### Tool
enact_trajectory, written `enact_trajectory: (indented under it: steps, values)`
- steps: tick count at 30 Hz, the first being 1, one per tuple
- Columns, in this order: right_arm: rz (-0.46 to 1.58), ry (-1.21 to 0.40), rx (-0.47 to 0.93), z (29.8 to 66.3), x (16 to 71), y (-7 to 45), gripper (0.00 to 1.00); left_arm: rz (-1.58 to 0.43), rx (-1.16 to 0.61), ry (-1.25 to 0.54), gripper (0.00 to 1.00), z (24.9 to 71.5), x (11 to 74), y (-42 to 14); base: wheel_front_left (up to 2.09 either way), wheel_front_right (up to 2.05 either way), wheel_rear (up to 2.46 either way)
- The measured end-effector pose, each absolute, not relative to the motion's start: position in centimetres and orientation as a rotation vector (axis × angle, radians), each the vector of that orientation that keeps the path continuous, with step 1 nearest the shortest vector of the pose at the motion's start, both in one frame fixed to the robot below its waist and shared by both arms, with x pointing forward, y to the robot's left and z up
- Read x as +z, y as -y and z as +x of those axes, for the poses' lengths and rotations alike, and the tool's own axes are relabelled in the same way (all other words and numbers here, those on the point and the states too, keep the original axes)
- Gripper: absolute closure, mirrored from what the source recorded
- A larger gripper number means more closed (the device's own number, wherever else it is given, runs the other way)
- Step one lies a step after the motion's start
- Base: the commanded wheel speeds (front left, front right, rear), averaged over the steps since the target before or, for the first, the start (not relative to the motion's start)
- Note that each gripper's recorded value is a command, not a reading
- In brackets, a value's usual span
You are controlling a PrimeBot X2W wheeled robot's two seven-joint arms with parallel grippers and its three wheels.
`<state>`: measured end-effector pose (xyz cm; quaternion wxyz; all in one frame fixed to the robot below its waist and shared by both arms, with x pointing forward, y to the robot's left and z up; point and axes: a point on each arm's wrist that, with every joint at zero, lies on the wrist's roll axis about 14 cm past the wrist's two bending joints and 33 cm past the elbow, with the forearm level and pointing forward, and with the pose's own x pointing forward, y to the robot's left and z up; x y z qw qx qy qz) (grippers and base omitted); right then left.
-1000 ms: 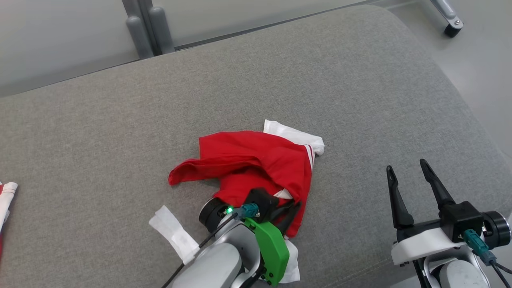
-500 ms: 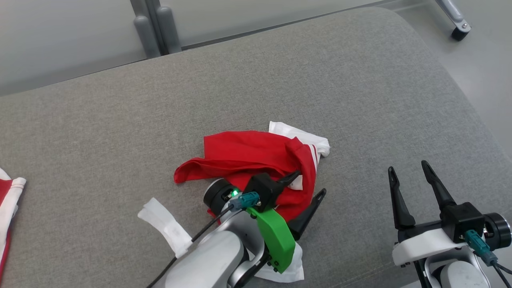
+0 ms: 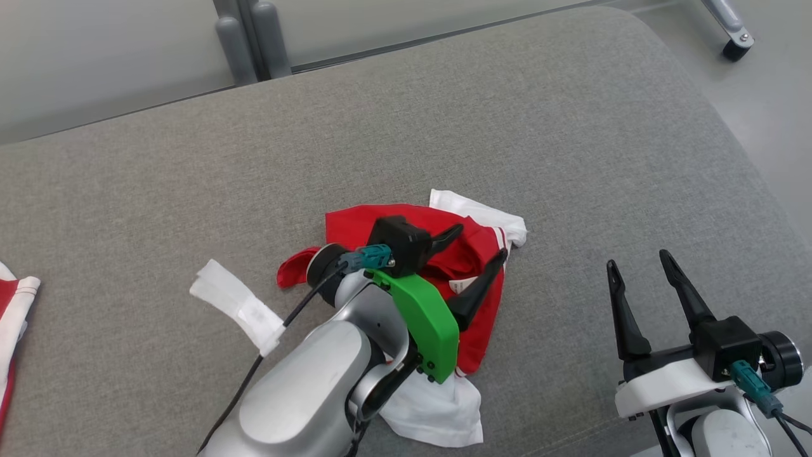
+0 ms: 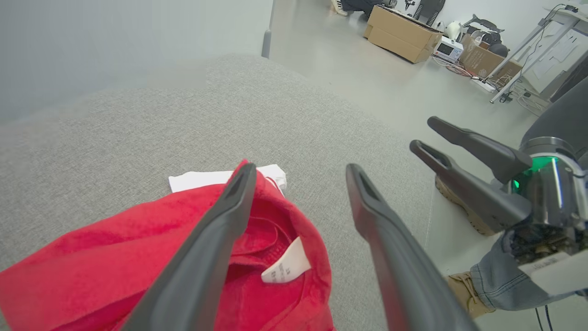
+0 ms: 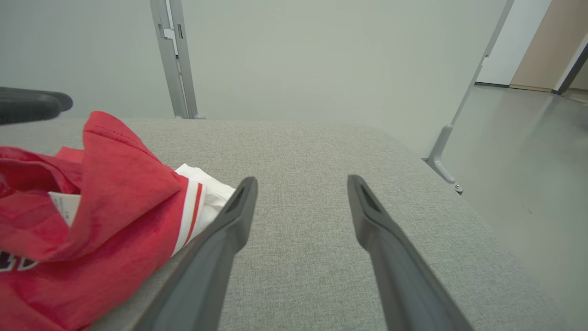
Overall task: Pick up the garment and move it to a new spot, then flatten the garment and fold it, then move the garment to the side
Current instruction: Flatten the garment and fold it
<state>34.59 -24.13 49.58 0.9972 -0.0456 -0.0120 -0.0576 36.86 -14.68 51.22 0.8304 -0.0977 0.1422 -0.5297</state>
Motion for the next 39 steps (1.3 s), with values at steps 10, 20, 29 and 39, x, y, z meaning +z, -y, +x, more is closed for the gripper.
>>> enact_trajectory:
  steps: [10, 20, 29, 39]
  values:
    - [-0.086, 0.007, -0.150, 34.0, 49.2, 25.1, 0.00, -0.181, -1.088, -0.382, 0.00, 39.1, 49.3, 15.5, 0.00, 0.00, 0.00]
    - [-0.081, 0.000, -0.169, 33.8, 49.0, 25.7, 0.00, -0.144, -1.092, -0.498, 1.00, 38.8, 46.0, 15.4, 0.00, 0.00, 0.00]
    - [-0.073, 0.006, -0.156, 34.2, 49.1, 25.3, 0.00, -0.278, -1.120, -0.376, 1.00, 39.2, 51.0, 15.9, 0.00, 0.00, 0.00]
    - [-0.065, 0.000, -0.112, 34.1, 48.7, 23.9, 0.00, -0.275, -0.809, -0.129, 1.00, 45.9, 57.6, 5.5, 0.00, 0.00, 0.00]
